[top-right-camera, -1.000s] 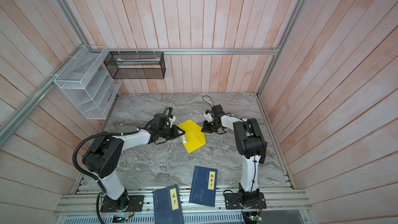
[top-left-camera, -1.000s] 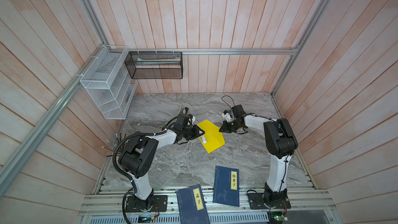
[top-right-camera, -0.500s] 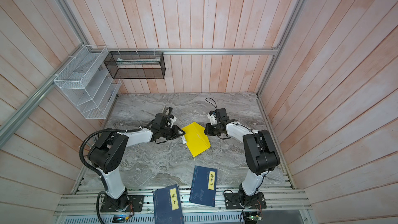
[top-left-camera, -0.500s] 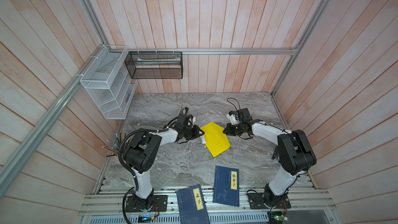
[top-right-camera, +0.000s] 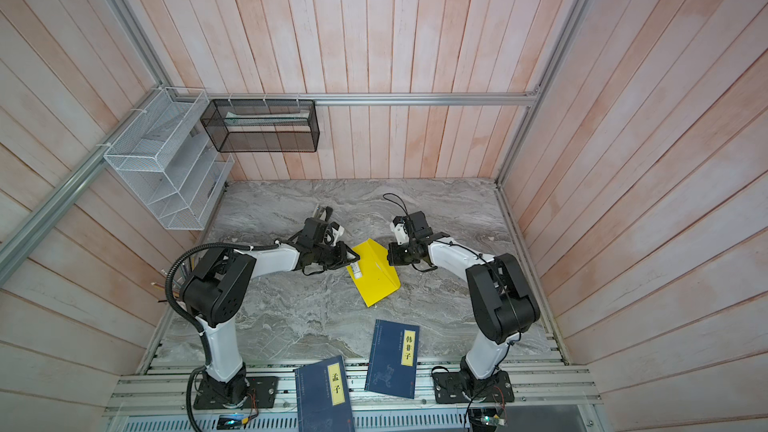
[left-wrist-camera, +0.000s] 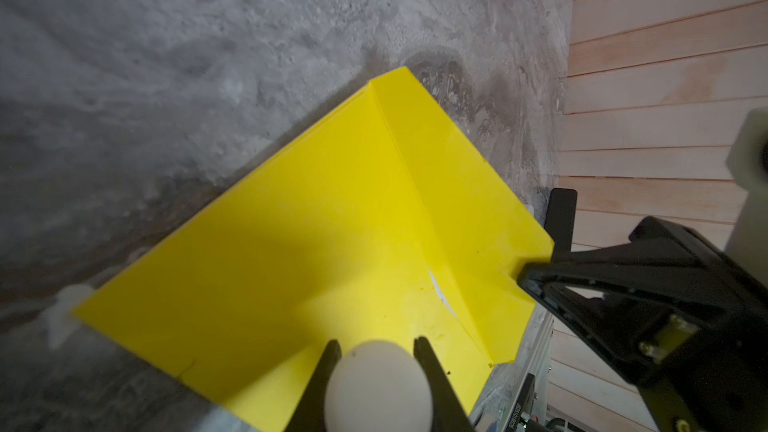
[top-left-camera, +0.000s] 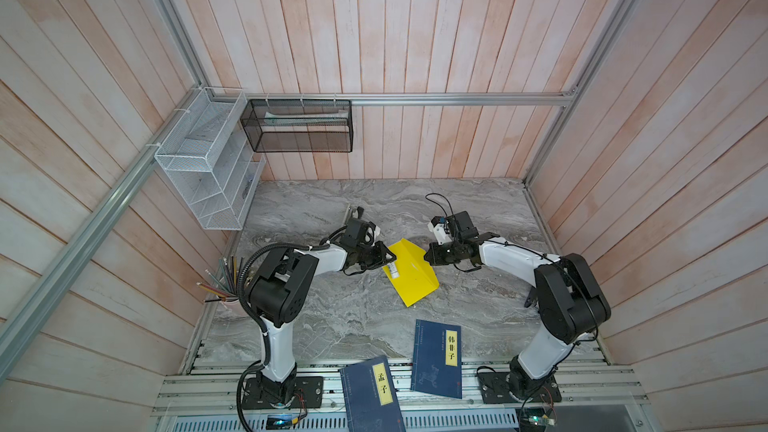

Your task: Place the letter into the envelope and seal it

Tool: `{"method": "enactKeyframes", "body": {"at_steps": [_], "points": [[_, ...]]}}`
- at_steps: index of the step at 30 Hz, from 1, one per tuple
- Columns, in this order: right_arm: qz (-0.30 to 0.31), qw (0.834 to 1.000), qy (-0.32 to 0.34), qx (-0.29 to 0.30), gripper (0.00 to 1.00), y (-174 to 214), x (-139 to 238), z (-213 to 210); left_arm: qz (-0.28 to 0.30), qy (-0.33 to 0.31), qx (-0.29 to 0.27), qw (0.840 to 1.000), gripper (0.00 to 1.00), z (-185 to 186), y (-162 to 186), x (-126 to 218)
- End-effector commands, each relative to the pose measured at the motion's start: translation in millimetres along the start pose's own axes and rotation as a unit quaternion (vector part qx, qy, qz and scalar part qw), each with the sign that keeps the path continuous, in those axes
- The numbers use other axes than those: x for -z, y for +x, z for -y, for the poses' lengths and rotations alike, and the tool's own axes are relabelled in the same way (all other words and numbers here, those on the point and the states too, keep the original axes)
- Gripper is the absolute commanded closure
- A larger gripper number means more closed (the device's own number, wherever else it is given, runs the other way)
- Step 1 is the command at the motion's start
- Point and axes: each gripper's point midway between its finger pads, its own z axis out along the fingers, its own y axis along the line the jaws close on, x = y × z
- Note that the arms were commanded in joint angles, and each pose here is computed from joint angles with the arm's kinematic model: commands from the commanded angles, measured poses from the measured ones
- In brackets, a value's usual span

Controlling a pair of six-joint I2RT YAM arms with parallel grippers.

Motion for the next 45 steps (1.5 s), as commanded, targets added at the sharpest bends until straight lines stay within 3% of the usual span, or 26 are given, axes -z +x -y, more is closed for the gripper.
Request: {"method": "enactKeyframes", "body": {"at_steps": [1,9,18,23,31,37,41,45], "points": [[-0.008,1.0,0.004,0.011,0.92,4,0,0,-0.005,-0.006,-0.014,1.0,1.0,0,0,-4],[-0.013,0.999,-0.02,0.021,0.72,5,1,-11,-0.006,-0.024,-0.013,1.0,1.0,-6,3,-7],[-0.019,0.992,-0.12,0.041,0.6,10,6,-48,-0.006,-0.037,-0.012,0.999,1.0,-12,4,-7],[-0.033,0.99,-0.132,0.034,0.54,15,-1,-49,-0.007,-0.038,-0.01,0.999,1.0,-13,4,-8],[-0.047,0.986,-0.159,0.006,0.61,18,-14,-46,-0.006,-0.043,-0.011,0.999,1.0,-15,3,-8],[0.024,0.995,-0.099,-0.009,0.59,-12,11,-20,-0.006,-0.044,-0.014,0.999,1.0,-14,3,-6],[0.058,0.997,-0.021,-0.048,0.7,-29,23,21,-0.005,-0.043,-0.015,0.999,1.0,-12,2,-6],[0.043,0.995,0.046,-0.079,0.85,-30,16,58,-0.004,-0.042,-0.015,0.999,1.0,-11,3,-5]]}}
